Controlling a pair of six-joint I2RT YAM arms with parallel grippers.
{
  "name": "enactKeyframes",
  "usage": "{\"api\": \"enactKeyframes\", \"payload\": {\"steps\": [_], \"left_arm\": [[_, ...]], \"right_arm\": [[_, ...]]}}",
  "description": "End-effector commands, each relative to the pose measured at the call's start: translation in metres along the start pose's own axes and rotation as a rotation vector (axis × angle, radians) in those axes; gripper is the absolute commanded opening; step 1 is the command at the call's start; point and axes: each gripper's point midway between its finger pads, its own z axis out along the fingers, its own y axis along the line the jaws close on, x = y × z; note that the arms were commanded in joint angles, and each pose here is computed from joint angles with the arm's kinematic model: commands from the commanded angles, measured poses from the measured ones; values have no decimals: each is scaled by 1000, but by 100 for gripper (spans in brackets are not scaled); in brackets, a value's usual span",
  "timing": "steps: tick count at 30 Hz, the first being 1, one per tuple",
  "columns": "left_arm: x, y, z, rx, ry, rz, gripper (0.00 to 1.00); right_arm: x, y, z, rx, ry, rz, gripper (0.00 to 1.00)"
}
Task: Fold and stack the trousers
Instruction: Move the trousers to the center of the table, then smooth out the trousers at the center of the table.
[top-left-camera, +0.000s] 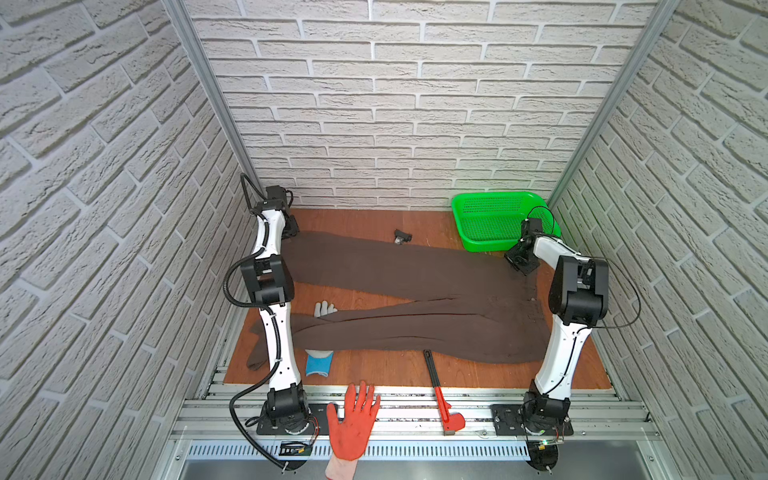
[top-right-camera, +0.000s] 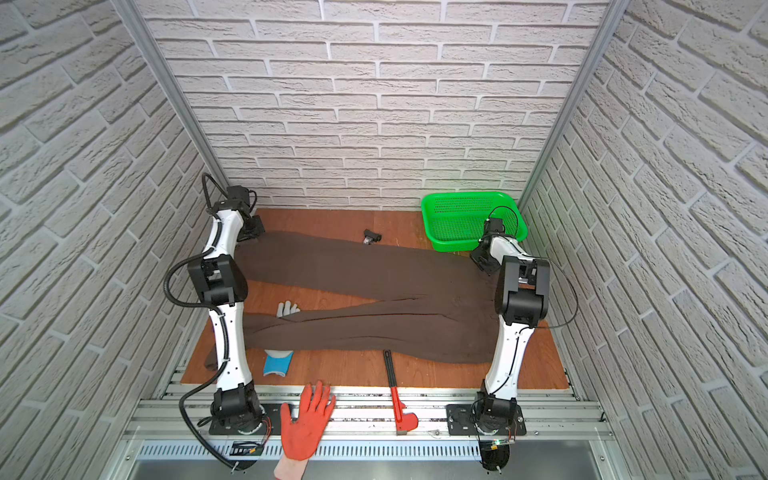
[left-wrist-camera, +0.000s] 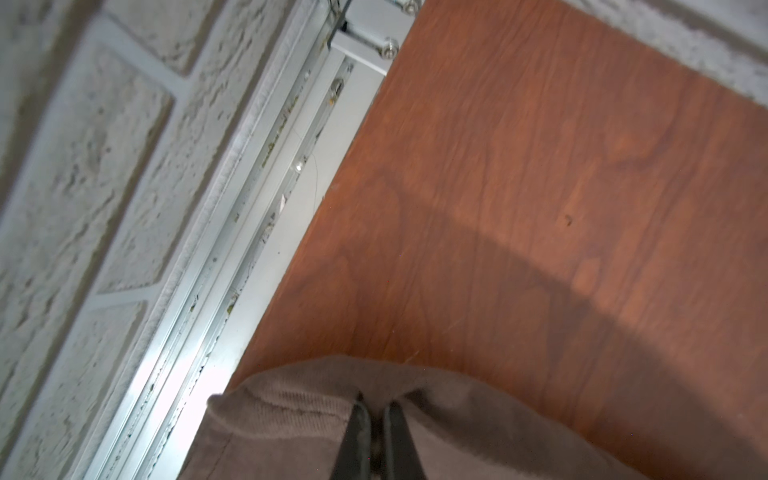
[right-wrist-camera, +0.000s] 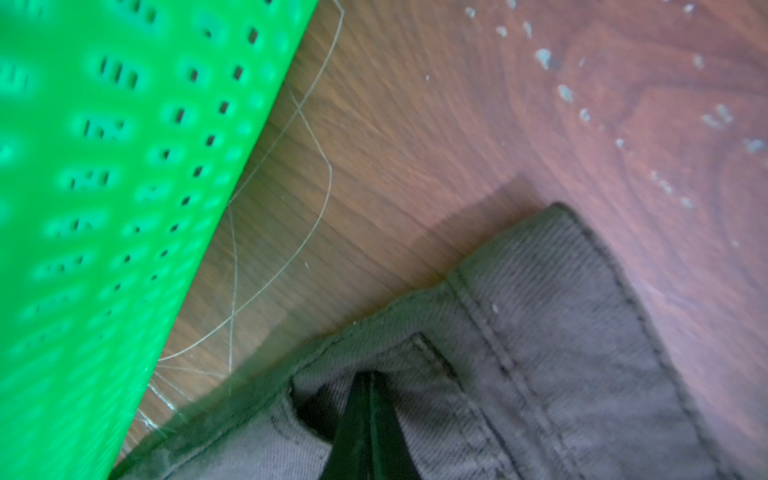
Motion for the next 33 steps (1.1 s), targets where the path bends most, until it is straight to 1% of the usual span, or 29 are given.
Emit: {"api": "enactKeyframes", "payload": {"steps": [1,3,4,5,8,11,12,13,15,16,18,20,23,26,29,33], "left_arm": [[-5,7,2,6,-6,-16,9],[-10,7,-2,15,-23,-25,40],[-14,7,-7,19,-37,-30,52],[-20,7,-15,23,-57,-40,58],[-40,7,-47,45,-142,-63,70],[-56,9,-94,75,-232,-84,75],[-58,11,-111,85,-255,-89,75],[-58,13,-129,92,-276,-95,76],[-46,19,-158,99,-298,-104,77],[-34,24,-169,97,-299,-113,77],[-3,37,-185,79,-285,-134,78],[40,52,-191,52,-234,-154,78],[109,71,-190,8,-136,-176,81],[171,89,-190,-21,-69,-211,83],[215,94,-185,-11,-24,-245,86],[252,103,-184,-37,30,-269,88]], "right_arm": [[-18,21,9,-78,-64,-21,5],[-18,20,3,-85,-75,-22,6],[-18,20,-2,-91,-80,-24,6],[-19,20,-7,-98,-88,-25,6],[-20,20,-27,-120,-106,-42,7],[-19,19,-54,-138,-124,-56,12],[-18,18,-67,-148,-134,-64,15],[-17,15,-79,-146,-143,-69,21],[-13,8,-99,-137,-155,-84,33],[-9,2,-108,-125,-158,-89,37],[-2,-11,-125,-103,-162,-96,43],[11,-26,-138,-81,-147,-97,46],[36,-46,-148,-65,-109,-116,49],[61,-64,-155,-66,-76,-139,50],[85,-83,-161,-48,-45,-171,51],[117,-106,-165,-33,4,-196,52]]}}
